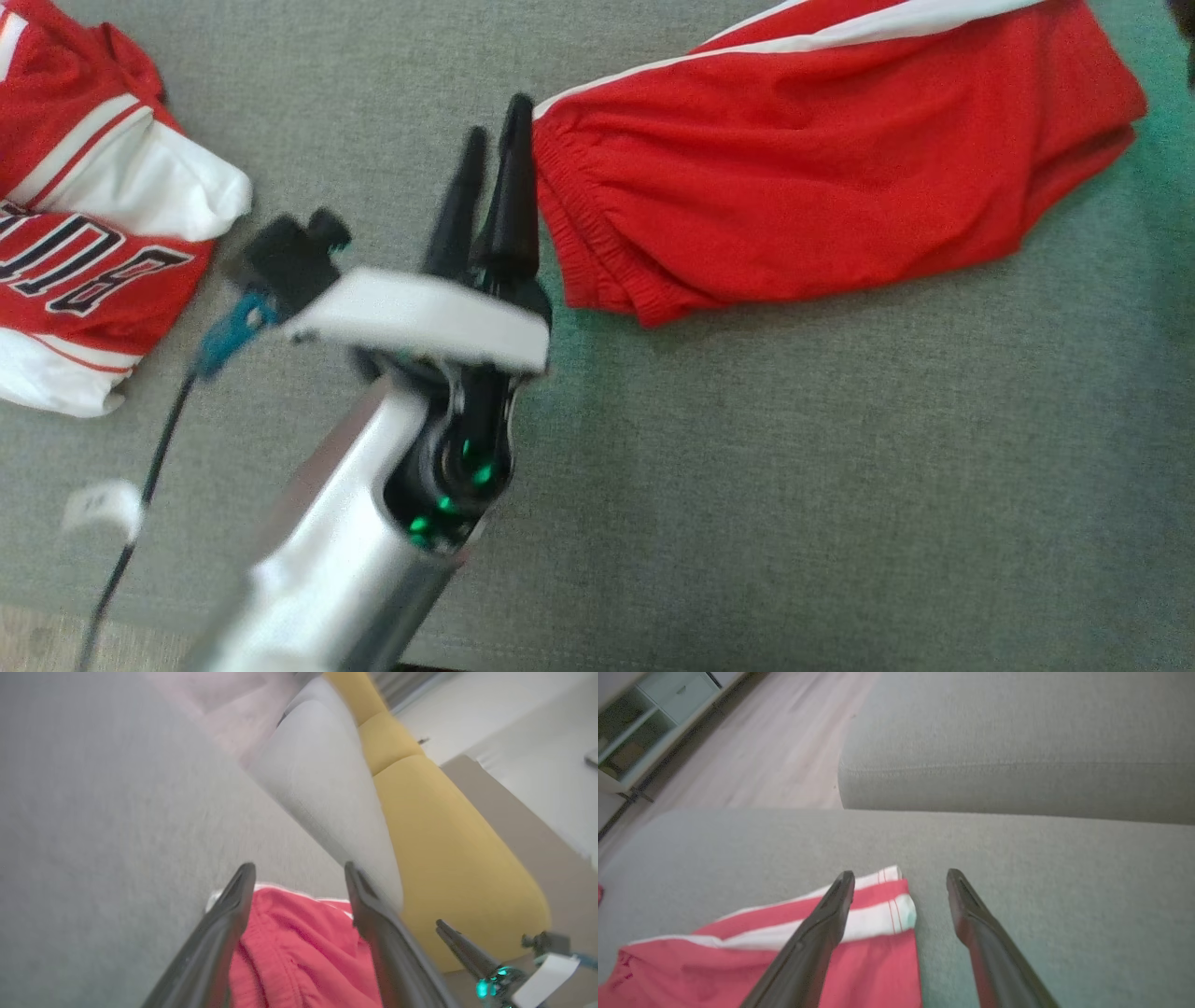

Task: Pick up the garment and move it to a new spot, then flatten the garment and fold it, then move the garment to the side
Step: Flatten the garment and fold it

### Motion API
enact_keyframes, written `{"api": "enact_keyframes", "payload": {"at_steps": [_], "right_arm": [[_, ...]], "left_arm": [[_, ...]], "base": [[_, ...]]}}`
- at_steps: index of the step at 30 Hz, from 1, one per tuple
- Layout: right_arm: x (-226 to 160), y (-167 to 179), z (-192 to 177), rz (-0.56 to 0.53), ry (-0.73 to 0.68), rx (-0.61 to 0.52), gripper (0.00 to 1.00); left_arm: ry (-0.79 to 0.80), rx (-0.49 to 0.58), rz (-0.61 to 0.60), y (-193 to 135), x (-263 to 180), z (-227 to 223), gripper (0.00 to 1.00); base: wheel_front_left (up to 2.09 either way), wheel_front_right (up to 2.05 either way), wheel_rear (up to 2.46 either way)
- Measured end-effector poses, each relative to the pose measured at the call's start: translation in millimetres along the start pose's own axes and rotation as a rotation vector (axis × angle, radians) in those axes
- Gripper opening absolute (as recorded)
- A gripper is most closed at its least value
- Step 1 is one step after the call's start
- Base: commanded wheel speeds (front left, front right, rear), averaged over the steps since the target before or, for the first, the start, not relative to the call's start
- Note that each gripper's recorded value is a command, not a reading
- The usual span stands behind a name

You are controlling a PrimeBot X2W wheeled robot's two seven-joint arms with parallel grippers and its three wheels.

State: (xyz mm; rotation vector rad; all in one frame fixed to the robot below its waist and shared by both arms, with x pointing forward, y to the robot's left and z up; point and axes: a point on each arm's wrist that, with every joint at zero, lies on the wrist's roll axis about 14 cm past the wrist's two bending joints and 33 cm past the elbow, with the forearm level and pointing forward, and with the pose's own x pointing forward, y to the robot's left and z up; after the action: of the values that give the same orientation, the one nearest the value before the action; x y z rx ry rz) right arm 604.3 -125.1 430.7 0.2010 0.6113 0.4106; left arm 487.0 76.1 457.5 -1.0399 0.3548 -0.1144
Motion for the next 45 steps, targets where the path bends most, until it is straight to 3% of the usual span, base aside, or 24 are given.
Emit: {"api": "enact_keyframes", "payload": {"at_steps": [3, 8, 19, 25, 27, 32, 36, 41, 45], "right_arm": [[-10.9, -6.8, -27.2, -0.020, 0.082, -0.033, 1.00], [-19.8, -2.7, -66.9, -0.015, 0.187, -0.037, 1.00], [0.5, -11.3, -85.3, -0.078, 0.271, -0.089, 1.00], [10.8, 9.4, -86.8, -0.035, 0.298, -0.070, 1.00], [11.5, 17.8, -89.3, -0.014, 0.313, -0.071, 0.00], [7.1, 31.1, -91.7, 0.017, 0.315, -0.048, 0.00], [-11.2, 29.7, -96.0, 0.013, 0.286, 0.046, 0.00], [-57.1, -3.9, -108.6, -0.090, 0.247, 0.166, 0.00], [-117.7, -54.7, -110.9, -0.249, 0.163, 0.293, 0.00]], "left_arm": [[-0.087, 0.362, -0.040, 2.0, -13.3, 10.2, 1.00], [-0.148, 0.576, -0.069, -5.6, -32.5, 4.1, 1.00], [-0.255, 0.732, -0.051, -6.7, -55.9, 5.3, 1.00], [-0.246, 0.766, -0.001, 10.2, -66.6, 4.6, 1.00], [-0.244, 0.781, 0.019, 17.0, -69.8, 5.7, 1.00], [-0.250, 0.797, 0.052, 28.0, -75.8, 11.2, 1.00], [-0.244, 0.792, 0.090, 38.8, -86.0, 10.7, 1.00], [-0.216, 0.814, 0.096, 45.3, -103.7, 0.9, 1.00], [-0.206, 0.811, 0.084, 45.4, -117.4, -4.2, 1.00]], "base": [[0.00, 0.00, 0.00], [0.00, 0.00, 0.00], [0.00, 0.00, 0.00], [0.00, 0.00, 0.00], [0.00, 0.00, 0.00], [0.00, 0.00, 0.00], [0.00, 0.00, 0.00], [0.00, 0.00, 0.00], [0.00, 0.00, 0.00]]}}
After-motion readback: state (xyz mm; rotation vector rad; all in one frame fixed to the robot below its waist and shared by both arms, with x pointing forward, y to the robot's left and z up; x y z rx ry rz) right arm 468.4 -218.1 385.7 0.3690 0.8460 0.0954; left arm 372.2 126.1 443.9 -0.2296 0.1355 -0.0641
